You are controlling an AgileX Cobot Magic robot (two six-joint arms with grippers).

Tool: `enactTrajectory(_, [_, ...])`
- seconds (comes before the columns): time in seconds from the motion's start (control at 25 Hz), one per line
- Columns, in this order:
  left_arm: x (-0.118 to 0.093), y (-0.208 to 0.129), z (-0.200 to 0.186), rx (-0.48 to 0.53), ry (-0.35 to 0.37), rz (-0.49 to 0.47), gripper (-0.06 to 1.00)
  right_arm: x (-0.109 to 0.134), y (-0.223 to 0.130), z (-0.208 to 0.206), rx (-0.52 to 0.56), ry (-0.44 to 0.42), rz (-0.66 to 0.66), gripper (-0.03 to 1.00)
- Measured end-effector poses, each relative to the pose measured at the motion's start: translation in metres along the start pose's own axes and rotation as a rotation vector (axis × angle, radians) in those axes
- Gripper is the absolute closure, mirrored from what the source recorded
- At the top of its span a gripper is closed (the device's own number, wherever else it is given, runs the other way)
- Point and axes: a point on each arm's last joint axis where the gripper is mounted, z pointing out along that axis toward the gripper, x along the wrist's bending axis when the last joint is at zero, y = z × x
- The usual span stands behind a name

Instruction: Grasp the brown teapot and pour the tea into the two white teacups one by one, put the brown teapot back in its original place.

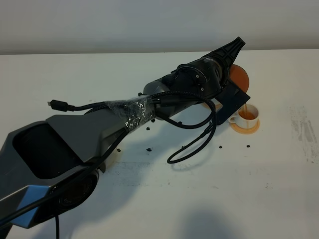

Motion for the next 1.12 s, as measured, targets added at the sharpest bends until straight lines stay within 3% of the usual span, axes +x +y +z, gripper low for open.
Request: enactTrajectory(1.12, [0.0013, -0.0019, -0.0001, 0.021, 0.013, 0.055, 0.87, 0.0000, 0.0000, 0.0000, 0.000, 0.000, 0.000, 0.53])
